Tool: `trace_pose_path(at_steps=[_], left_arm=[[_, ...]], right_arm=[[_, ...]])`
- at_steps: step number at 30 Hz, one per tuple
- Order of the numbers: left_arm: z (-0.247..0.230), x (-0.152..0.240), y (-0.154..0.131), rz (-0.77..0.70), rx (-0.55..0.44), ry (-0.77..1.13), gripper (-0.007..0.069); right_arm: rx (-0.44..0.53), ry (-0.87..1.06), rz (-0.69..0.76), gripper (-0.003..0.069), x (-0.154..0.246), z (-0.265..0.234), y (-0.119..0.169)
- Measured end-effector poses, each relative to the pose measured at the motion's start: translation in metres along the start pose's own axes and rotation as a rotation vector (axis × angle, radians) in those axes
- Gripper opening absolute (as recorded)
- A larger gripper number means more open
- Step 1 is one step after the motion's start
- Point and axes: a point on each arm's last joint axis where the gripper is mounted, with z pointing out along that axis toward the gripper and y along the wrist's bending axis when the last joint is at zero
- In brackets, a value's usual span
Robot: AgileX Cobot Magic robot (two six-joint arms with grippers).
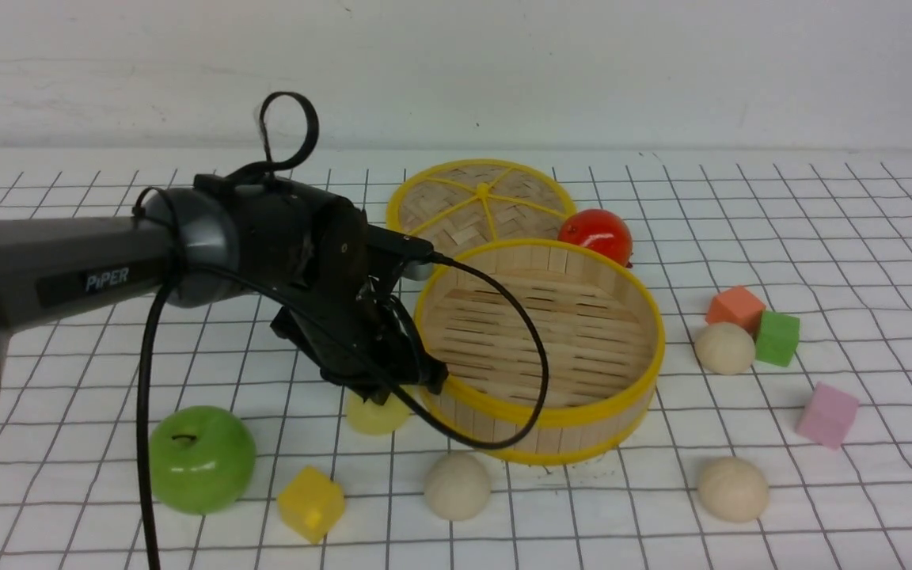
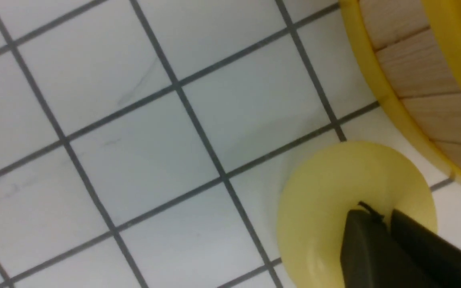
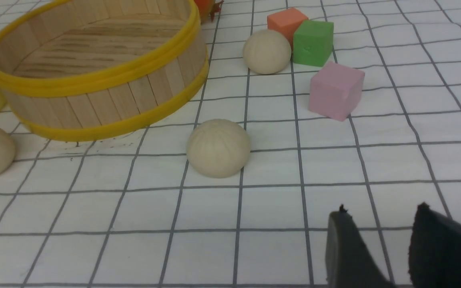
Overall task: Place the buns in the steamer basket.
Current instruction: Use the left arm to grab a steamed stuffed bun, then use the left arm to put the steamed stuffed bun into the steamer
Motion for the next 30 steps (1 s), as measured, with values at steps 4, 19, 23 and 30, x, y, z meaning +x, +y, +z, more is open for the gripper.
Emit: trace_pose_path(at_steps=[4, 19, 23, 30], left_arm=[[-0.025, -0.001, 0.0, -0.006, -0.002, -0.008, -0.0013], [-0.081, -0.035, -0.038, 0.068, 0.127, -0.371, -0.0013], [-0.033, -0.048, -0.036, 0.069, 0.11, -0.342, 0.0017], [-0.006, -0.054, -0.037, 0.081, 0.101, -0.3, 0.0269]], right_arm=[[0.0, 0.0, 0.0, 0.0239, 0.0, 0.0, 0.0], [0.0, 0.0, 0.0, 0.0239, 0.0, 0.0, 0.0], [0.0, 0.0, 0.0, 0.0239, 0.0, 0.0, 0.0], [0.0, 0.0, 0.0, 0.0239, 0.0, 0.0, 0.0]])
